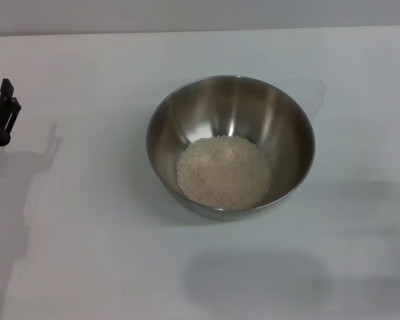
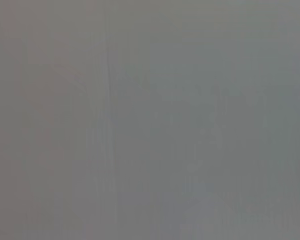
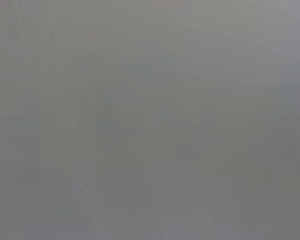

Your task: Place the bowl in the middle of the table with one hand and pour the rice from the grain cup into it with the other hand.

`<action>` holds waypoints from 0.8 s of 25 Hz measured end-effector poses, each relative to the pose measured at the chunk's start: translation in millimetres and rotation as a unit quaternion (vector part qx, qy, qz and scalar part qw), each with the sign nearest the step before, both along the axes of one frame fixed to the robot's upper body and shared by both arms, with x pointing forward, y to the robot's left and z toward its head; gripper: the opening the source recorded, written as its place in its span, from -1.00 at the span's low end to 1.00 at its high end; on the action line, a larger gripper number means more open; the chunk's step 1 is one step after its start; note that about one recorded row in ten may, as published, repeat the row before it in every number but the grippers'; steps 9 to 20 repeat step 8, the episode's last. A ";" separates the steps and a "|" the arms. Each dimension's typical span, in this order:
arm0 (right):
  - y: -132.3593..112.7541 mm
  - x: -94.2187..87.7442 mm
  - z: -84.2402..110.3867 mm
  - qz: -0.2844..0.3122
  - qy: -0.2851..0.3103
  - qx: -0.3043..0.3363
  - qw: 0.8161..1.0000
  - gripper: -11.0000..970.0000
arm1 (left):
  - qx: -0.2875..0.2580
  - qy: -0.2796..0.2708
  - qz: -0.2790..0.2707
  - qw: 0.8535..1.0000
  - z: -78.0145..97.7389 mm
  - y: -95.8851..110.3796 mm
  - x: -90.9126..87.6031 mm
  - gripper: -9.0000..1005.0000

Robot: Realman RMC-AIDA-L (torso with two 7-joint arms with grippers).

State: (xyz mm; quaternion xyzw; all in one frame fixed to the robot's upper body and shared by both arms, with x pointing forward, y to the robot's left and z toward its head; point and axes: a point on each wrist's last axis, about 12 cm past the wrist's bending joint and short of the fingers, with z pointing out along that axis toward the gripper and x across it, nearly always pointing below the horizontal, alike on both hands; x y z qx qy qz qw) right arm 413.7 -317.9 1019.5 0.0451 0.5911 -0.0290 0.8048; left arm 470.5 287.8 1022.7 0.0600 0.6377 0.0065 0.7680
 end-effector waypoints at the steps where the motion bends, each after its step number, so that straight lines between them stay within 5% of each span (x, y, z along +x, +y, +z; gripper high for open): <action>1: 0.2 0.0 0.0 0.000 0.000 -0.001 1.000 0.73 | -0.001 0.000 0.000 1.000 0.1 0.0 0.2 0.64; 20: 0.3 -1.4 0.7 -0.003 -0.004 -0.001 1.000 0.73 | -0.015 0.005 0.001 1.000 -1.1 3.9 -0.9 0.64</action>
